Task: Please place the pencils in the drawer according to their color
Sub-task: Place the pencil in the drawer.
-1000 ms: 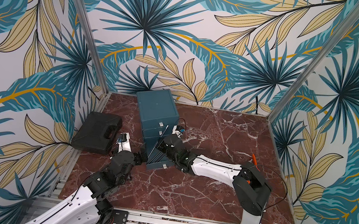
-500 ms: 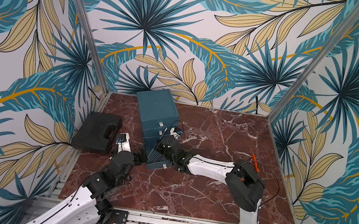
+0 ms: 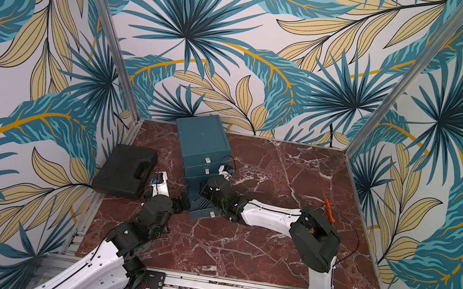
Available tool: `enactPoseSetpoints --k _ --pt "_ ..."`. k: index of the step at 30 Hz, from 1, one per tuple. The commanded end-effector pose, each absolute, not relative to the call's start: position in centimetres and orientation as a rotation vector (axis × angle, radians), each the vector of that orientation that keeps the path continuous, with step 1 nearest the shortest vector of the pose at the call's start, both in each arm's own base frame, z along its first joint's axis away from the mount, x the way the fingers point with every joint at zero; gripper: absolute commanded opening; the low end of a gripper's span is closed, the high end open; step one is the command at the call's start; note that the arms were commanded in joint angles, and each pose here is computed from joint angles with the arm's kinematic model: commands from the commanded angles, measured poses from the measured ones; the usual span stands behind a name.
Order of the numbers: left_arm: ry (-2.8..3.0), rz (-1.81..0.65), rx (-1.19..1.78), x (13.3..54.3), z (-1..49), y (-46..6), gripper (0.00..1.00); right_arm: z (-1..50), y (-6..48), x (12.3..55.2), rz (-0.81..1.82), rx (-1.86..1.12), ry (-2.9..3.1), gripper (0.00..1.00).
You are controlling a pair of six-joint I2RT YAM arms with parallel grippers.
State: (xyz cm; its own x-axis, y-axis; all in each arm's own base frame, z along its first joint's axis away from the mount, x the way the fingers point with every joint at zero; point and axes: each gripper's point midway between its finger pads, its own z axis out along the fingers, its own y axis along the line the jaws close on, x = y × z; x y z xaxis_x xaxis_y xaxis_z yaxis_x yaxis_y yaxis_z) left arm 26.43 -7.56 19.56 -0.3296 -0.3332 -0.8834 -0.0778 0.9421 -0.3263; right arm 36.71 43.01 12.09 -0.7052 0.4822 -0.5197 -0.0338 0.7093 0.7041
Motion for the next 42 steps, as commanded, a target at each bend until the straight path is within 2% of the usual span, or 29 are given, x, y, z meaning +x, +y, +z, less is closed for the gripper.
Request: enactPoseSetpoints --k 1,7,18,24,27,33,42 --pt "1.91 -0.251 -0.298 26.2 19.1 -7.2 1.0 12.2 43.5 36.5 0.918 0.305 2.209 0.3" --pt "1.929 -0.258 -0.283 25.8 19.8 -7.3 1.0 13.1 43.2 36.1 0.876 0.209 2.222 0.35" --pt "1.961 -0.331 -0.214 25.1 19.9 -8.5 1.0 15.9 40.6 35.1 0.759 0.106 2.208 0.52" --pt "1.96 -0.401 -0.17 24.6 20.2 -9.4 1.0 16.7 38.5 34.4 0.669 0.067 2.21 0.77" --pt "1.966 -0.438 -0.143 24.4 20.2 -10.1 1.0 16.8 36.8 34.1 0.599 0.061 2.207 0.84" --pt "1.965 -0.517 -0.107 24.3 20.5 -11.3 1.0 17.4 32.9 33.6 0.474 0.083 2.182 0.93" --pt "1.965 -0.642 -0.008 24.1 20.7 -14.5 1.0 17.1 27.7 33.0 0.315 0.145 2.181 1.0"
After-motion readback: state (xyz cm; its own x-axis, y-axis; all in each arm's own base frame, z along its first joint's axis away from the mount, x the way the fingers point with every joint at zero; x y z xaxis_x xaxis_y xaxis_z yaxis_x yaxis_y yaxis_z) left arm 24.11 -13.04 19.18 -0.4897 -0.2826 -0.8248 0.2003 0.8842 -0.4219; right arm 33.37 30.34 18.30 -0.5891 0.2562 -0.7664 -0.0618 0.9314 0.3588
